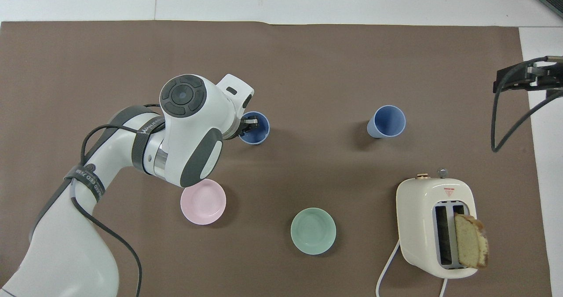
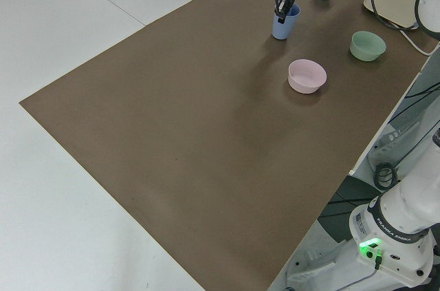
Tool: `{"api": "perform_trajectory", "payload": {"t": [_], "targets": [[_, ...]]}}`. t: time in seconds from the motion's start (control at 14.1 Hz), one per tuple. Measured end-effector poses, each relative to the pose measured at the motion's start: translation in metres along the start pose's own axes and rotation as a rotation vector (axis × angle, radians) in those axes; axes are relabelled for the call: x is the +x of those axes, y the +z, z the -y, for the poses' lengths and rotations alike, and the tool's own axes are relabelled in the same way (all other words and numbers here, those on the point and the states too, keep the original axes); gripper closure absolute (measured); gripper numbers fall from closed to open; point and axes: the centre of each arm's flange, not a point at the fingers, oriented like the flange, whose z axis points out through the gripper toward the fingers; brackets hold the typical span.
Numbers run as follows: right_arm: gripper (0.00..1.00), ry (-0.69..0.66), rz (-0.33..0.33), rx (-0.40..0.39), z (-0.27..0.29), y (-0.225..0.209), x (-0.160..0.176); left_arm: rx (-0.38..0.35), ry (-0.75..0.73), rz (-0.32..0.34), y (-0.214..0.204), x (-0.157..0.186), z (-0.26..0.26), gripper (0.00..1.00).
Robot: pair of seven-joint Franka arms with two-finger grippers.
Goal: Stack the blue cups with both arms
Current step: 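Release the cup with the left gripper while the right gripper reaches forward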
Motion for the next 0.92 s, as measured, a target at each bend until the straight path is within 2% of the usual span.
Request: {"api": "perform_trajectory", "payload": {"t": [0.35, 0.5, 0.57, 0.78, 0.92], "targets": [[0.00, -0.006, 0.000, 0.001, 0.003, 0.000, 0.000, 0.028, 0.011, -0.022, -0.015, 0.008, 0.005, 0.32], [0.00, -0.006, 0.002, 0.012, 0.005, 0.001, -0.001, 0.043, -0.013, -0.019, -0.043, 0.016, 0.019, 0.08], [0.00, -0.007, -0.004, 0.038, 0.009, 0.003, 0.000, 0.047, -0.020, -0.022, -0.061, 0.020, 0.030, 0.00], [0.00, 0.022, -0.033, 0.113, 0.021, 0.039, 0.003, 0.063, 0.018, -0.021, -0.112, 0.029, 0.076, 0.00], [0.00, 0.047, -0.001, 0.122, 0.034, 0.071, 0.001, 0.075, 0.057, -0.010, -0.140, 0.035, 0.116, 0.00]]}}
